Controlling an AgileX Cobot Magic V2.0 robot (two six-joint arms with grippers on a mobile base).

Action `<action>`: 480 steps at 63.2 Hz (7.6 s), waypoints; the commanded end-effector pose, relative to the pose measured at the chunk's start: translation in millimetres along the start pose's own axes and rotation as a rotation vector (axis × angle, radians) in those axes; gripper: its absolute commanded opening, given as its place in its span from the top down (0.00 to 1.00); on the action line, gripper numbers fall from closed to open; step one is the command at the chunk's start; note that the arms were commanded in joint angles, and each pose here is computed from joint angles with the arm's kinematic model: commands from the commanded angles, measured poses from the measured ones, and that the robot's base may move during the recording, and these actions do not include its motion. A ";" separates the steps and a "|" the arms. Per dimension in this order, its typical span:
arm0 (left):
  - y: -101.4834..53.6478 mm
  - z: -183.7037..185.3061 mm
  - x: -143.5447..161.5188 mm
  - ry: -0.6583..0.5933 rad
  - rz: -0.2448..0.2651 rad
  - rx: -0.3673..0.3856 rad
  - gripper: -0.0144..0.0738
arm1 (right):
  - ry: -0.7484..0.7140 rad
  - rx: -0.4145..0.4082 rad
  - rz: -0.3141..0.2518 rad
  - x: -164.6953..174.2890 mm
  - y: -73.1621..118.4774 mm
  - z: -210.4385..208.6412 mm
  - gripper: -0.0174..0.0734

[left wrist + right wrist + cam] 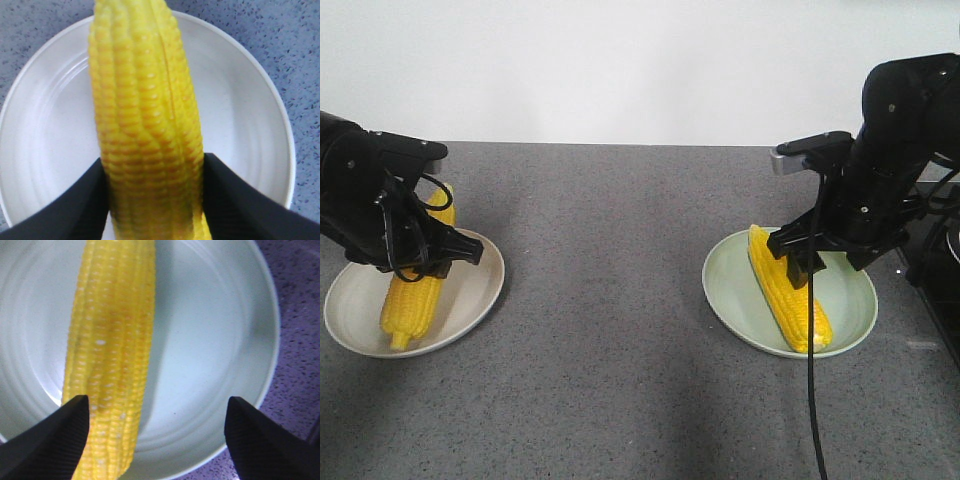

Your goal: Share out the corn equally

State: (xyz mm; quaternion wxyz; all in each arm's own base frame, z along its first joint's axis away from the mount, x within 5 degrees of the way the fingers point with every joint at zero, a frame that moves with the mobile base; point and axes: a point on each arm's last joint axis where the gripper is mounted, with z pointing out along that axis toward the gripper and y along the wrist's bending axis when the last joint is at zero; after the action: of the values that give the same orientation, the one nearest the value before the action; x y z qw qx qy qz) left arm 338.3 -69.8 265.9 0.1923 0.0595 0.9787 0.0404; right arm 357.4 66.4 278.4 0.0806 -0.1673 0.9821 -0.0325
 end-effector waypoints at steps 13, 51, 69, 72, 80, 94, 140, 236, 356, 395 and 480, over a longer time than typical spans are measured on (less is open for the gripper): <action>2.7 -20.7 -9.7 -0.113 0.002 0.000 0.74 | -0.039 0.025 0.001 7.5 -3.1 -28.5 0.20; 10.8 -21.9 -7.3 -0.088 0.056 -0.090 0.26 | -0.113 0.041 0.007 8.7 -4.4 -42.5 0.21; 11.7 -25.1 -5.8 -0.076 0.052 -0.093 0.28 | -0.263 0.038 0.017 15.3 -3.4 -74.0 0.21; 12.3 -28.9 -5.6 -0.087 0.050 -0.092 0.29 | -0.311 0.033 0.016 17.1 -2.7 -83.1 0.23; 14.2 -45.7 -6.3 -0.160 0.042 -0.083 0.37 | -0.460 0.001 0.023 25.0 1.2 -112.3 0.31; 19.5 -98.4 -2.1 -0.368 0.011 -0.039 0.65 | -0.664 -0.033 -0.019 50.7 8.3 -161.3 0.70; 17.8 -115.6 178.0 -0.835 -0.058 0.243 0.85 | -1.002 -0.051 -0.083 241.6 51.4 -60.7 0.81; 28.4 -58.9 267.8 -1.118 -0.160 0.148 0.84 | -0.982 -0.056 -0.074 263.9 56.6 -29.2 0.81; 35.5 -55.1 290.3 -1.278 -0.247 0.018 0.84 | -0.979 -0.058 -0.074 264.1 56.7 -29.0 0.81; 35.5 -55.1 290.3 -1.278 -0.247 0.018 0.84 | -0.969 -0.062 -0.076 264.7 57.2 -27.6 0.81; 35.5 -55.1 290.3 -1.278 -0.247 0.018 0.84 | -1.416 0.099 0.209 312.2 49.5 34.4 0.81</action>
State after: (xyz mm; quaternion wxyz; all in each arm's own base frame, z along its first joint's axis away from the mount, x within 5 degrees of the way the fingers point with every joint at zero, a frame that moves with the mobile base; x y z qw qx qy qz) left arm 56.5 -0.3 197.9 0.7030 -0.0343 0.7096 -0.0322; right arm 56.0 8.7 194.0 0.6893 -0.0564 0.7198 0.0592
